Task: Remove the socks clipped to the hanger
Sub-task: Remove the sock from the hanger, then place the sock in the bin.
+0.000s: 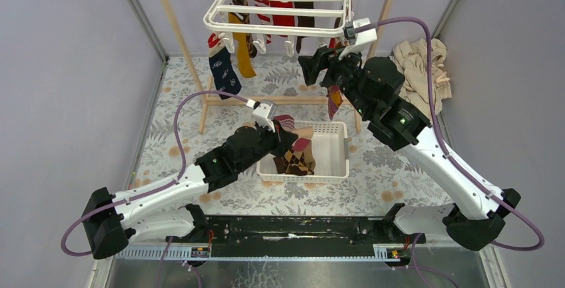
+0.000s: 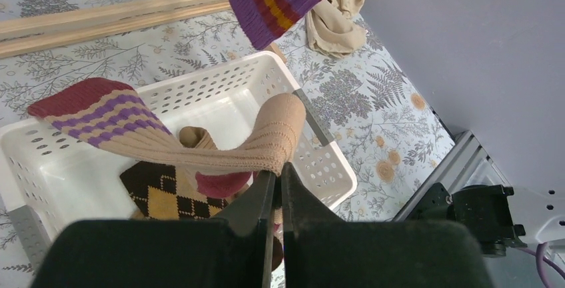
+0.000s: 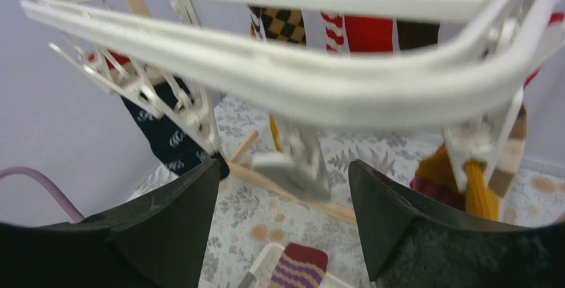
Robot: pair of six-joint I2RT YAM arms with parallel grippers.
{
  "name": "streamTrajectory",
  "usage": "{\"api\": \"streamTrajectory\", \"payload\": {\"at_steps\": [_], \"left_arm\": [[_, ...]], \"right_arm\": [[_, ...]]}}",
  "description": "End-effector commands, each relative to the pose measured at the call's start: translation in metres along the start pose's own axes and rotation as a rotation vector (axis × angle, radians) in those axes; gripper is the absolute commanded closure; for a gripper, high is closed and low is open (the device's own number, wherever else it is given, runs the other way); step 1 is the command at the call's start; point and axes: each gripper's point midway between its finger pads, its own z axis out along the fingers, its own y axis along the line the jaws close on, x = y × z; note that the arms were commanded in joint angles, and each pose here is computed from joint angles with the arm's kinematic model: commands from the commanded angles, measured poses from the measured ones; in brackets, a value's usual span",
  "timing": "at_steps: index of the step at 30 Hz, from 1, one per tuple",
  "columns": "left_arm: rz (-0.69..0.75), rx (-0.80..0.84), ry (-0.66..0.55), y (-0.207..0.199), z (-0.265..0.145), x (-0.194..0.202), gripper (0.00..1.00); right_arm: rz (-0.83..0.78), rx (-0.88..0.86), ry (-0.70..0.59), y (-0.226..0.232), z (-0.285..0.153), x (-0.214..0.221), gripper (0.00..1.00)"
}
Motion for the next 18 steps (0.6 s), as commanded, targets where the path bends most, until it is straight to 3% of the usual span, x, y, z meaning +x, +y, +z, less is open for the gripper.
{"api": "streamTrajectory", "payload": {"at_steps": [1,18], "left_arm": [[-0.005,0.058,-0.007,-0.016,-0.002,-0.009,1.00],[-0.043,0.168,0.077,-0.062,-0.018,0.005,1.00]], "right_arm": [[0.036,0.027,0.019,-0.009,-0.022,0.013,0.21],[0.058,0.137,0.296,-0.061,-0.106,0.159,0.17]]}}
